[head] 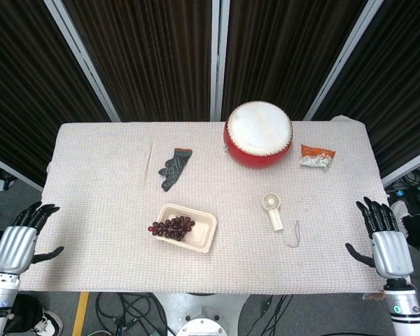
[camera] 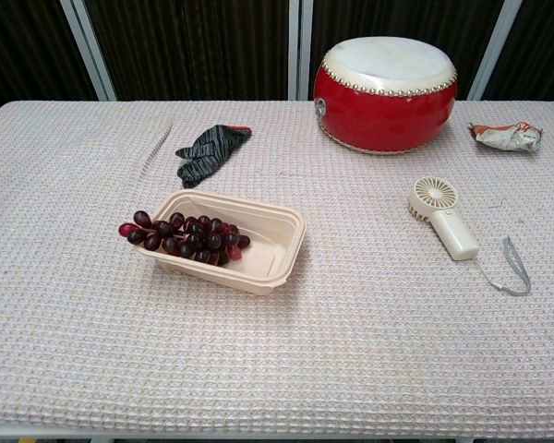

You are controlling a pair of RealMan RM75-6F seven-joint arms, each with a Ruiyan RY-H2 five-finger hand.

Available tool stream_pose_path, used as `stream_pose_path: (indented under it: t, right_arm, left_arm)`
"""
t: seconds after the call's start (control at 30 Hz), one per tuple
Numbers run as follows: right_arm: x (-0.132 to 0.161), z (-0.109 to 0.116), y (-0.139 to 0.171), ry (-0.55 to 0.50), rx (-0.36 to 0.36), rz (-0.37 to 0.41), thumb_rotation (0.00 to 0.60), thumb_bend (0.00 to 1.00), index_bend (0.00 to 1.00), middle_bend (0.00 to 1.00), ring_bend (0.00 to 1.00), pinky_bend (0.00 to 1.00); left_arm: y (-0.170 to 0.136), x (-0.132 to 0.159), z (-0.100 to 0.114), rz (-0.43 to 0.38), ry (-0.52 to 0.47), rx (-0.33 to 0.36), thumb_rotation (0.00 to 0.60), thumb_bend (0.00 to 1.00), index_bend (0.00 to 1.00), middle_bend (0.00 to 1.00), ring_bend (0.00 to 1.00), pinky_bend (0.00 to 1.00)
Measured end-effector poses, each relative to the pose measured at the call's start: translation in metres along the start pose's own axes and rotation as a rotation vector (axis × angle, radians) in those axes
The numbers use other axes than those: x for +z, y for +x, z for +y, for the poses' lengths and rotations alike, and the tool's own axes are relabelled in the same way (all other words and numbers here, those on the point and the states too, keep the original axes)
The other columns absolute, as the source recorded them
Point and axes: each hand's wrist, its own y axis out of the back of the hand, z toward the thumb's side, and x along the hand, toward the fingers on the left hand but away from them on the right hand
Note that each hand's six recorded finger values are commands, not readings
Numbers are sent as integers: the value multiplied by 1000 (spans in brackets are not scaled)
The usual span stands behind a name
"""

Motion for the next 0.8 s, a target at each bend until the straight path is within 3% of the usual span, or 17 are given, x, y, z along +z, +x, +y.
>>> stream_pose_path:
  t: [0.1, 0.17, 0.23, 0.3, 0.33, 0.4, 0.47, 0.53, 0.8]
  right_arm:
    - [1, -5, 1, 23, 34, 3, 600, 887, 0, 0, 0, 0]
    - [1, -9, 2, 37, 58, -1, 600, 1000, 0, 2, 0, 0]
    - [1, -13, 2, 41, 86, -7, 600, 1000, 0, 60, 0, 0]
    - [2, -19, 4, 45, 133, -11, 600, 1000, 0, 223, 75, 32]
    - [3, -22, 4, 50, 154, -11, 600, 1000, 0, 339, 181, 113]
    - [4, -28, 5, 64, 199, -9, 600, 1000, 0, 600, 468, 411]
    - [5, -33, 4, 63, 237, -13, 600, 1000, 0, 756, 623, 607]
    - [7, -37, 3, 59, 271, -13, 600, 1000, 0, 804, 677, 673]
    - [25, -52, -16, 87, 337, 20, 600, 1000, 0, 843, 718, 684]
  left_arm:
    - [-1, -1, 0, 0, 5, -1, 600, 0, 174, 156, 80, 186]
    - [0, -2, -1, 3, 1, -1, 600, 0, 174, 156, 80, 185]
    - [1, 0, -2, 1, -6, -8, 600, 0, 174, 156, 80, 186]
    - [1, 2, -3, -8, -3, -10, 600, 0, 174, 156, 80, 185]
    - [0, 3, -4, -15, 1, -12, 600, 0, 174, 156, 80, 186]
    - [0, 3, -6, -15, 4, -15, 600, 0, 174, 156, 80, 186]
    - [-1, 1, -9, -2, -4, -23, 600, 0, 174, 156, 80, 185]
    - [-2, 0, -9, 1, -3, -25, 600, 0, 174, 156, 80, 186]
    - [-4, -6, -6, 12, 13, -24, 600, 0, 174, 156, 80, 185]
